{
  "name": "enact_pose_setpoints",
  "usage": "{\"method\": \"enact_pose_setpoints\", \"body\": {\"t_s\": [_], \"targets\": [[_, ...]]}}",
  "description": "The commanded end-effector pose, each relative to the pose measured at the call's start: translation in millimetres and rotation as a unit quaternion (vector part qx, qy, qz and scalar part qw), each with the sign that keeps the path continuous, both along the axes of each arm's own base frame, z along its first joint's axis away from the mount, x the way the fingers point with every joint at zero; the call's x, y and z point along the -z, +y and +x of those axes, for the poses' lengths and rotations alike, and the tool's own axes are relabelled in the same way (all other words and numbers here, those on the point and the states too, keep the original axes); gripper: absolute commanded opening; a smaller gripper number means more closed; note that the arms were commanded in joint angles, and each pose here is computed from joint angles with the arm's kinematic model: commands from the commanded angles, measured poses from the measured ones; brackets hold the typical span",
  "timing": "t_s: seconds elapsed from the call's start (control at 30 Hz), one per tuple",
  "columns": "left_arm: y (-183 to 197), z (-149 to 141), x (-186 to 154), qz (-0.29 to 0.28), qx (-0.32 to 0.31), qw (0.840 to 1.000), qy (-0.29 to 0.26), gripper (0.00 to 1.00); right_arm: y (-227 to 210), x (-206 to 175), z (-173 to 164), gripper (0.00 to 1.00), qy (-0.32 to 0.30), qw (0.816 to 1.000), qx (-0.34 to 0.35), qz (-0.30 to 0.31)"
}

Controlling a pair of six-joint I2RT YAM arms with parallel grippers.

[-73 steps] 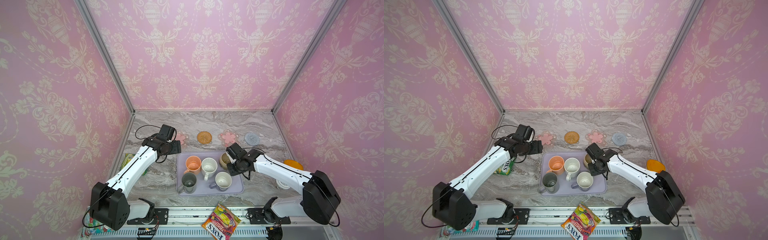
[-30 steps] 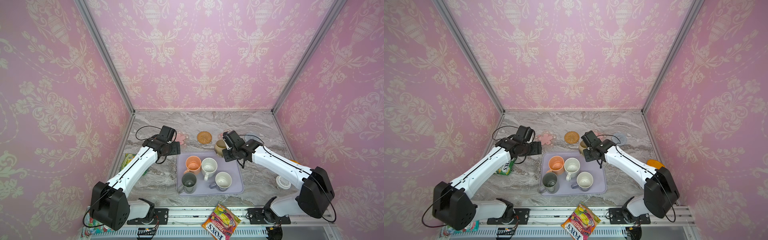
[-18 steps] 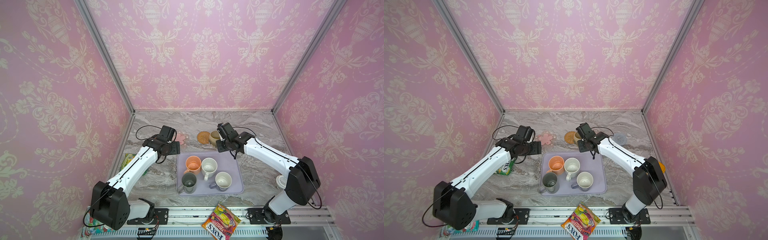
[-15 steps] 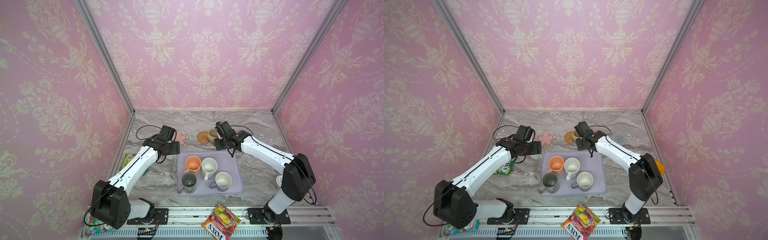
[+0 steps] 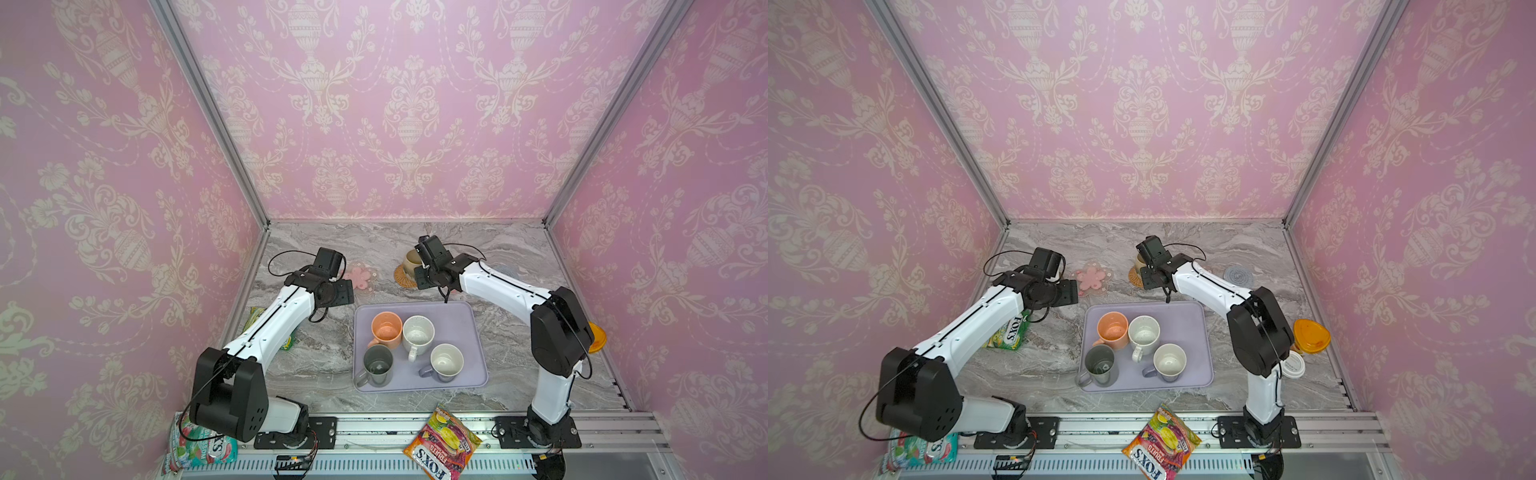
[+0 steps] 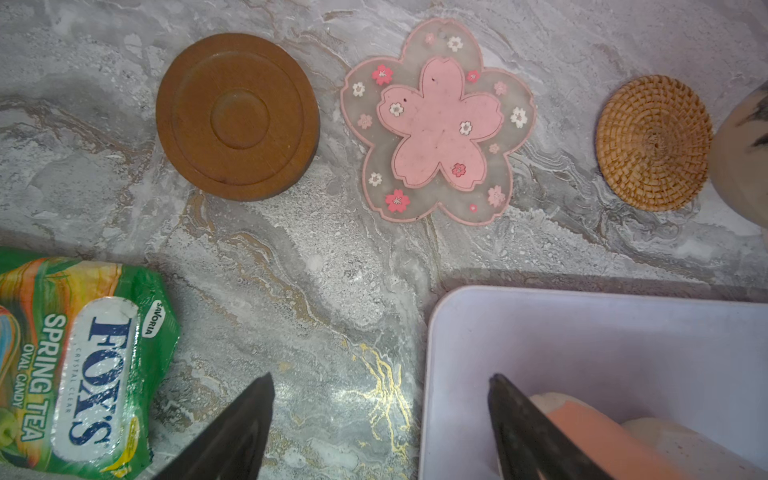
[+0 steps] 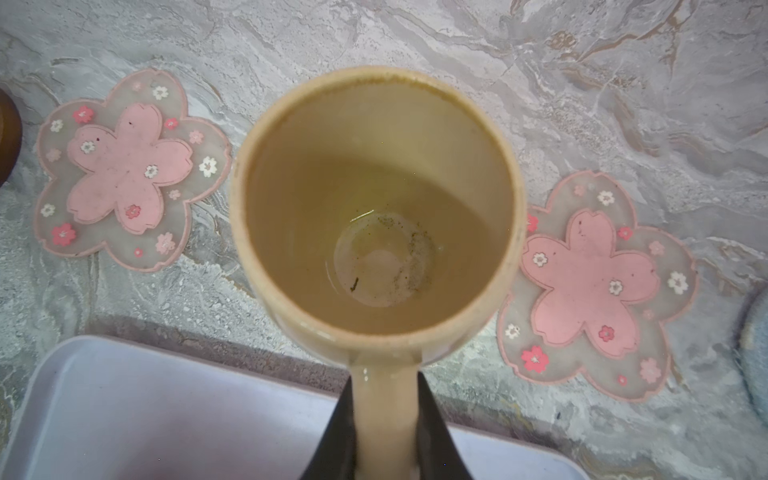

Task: Place cups on coasters
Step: Place the cup on the coaster.

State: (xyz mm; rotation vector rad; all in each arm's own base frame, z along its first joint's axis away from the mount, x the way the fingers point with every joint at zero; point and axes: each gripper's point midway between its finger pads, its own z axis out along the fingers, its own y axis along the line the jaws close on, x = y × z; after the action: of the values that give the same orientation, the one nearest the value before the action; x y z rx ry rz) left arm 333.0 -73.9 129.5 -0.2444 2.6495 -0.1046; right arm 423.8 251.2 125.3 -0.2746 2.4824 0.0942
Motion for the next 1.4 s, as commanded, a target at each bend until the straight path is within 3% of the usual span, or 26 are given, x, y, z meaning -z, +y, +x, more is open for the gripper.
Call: {"method": "enact_pose_setpoints", "body": {"t_s": [0.0,0.73,1.37], "targets": [[-3,10,-5,-0.007,0.015,1.0,-0.009,0.83,16,-40,27,0.0,-0.072,0.997,0.023,0.031],[2,21,10,-0.015,0.013,1.0,0.01,0.82,28,-12,40,0.0,-0.086,0.995,0.051,0.03],[-1,24,11,-0.023,0.012,1.0,0.016,0.82,31,19,34,0.0,-0.06,0.996,0.053,0.037]]}}
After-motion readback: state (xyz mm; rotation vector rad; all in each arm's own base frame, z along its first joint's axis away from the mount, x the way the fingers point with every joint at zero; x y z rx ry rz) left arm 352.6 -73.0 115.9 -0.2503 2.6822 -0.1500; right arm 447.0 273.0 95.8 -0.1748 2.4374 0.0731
